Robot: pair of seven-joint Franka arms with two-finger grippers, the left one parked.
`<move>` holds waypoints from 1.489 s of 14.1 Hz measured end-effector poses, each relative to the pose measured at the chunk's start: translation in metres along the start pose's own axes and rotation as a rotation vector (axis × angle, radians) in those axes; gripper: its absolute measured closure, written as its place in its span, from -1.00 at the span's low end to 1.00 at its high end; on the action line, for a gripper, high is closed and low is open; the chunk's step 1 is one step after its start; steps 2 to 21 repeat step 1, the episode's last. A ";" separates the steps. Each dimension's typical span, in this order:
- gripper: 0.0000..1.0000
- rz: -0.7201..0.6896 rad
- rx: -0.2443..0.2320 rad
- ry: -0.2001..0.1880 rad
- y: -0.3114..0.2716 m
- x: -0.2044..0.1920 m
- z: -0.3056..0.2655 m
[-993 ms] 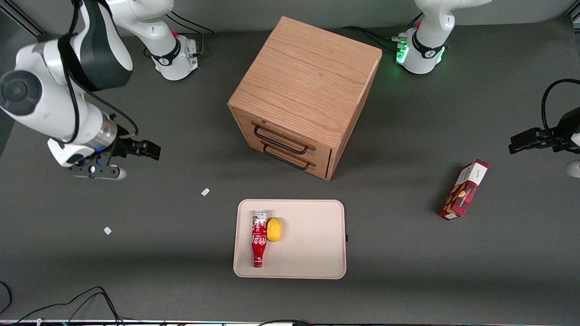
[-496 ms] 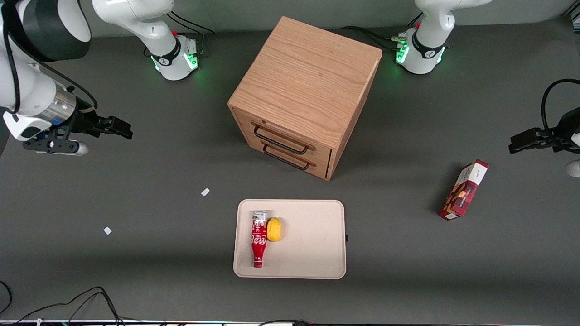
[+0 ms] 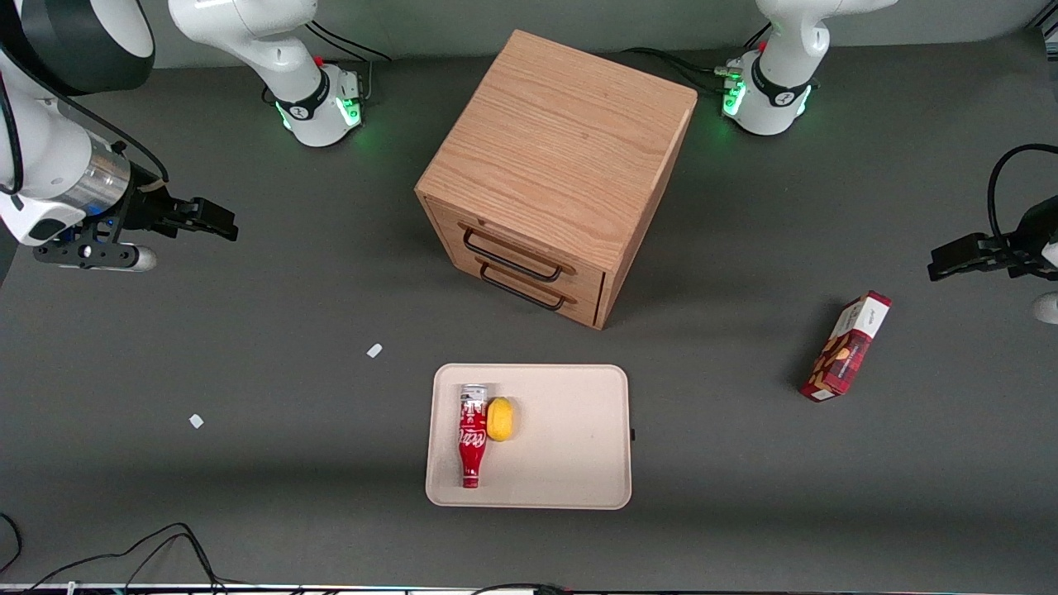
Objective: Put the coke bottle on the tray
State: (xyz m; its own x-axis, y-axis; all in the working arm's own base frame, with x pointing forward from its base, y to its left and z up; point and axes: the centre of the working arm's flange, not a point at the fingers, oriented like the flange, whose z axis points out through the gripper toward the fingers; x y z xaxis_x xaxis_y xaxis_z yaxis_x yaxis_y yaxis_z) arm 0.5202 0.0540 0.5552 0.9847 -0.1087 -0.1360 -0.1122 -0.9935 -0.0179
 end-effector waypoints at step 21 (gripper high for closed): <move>-1.00 0.000 0.001 0.002 0.000 0.000 -0.001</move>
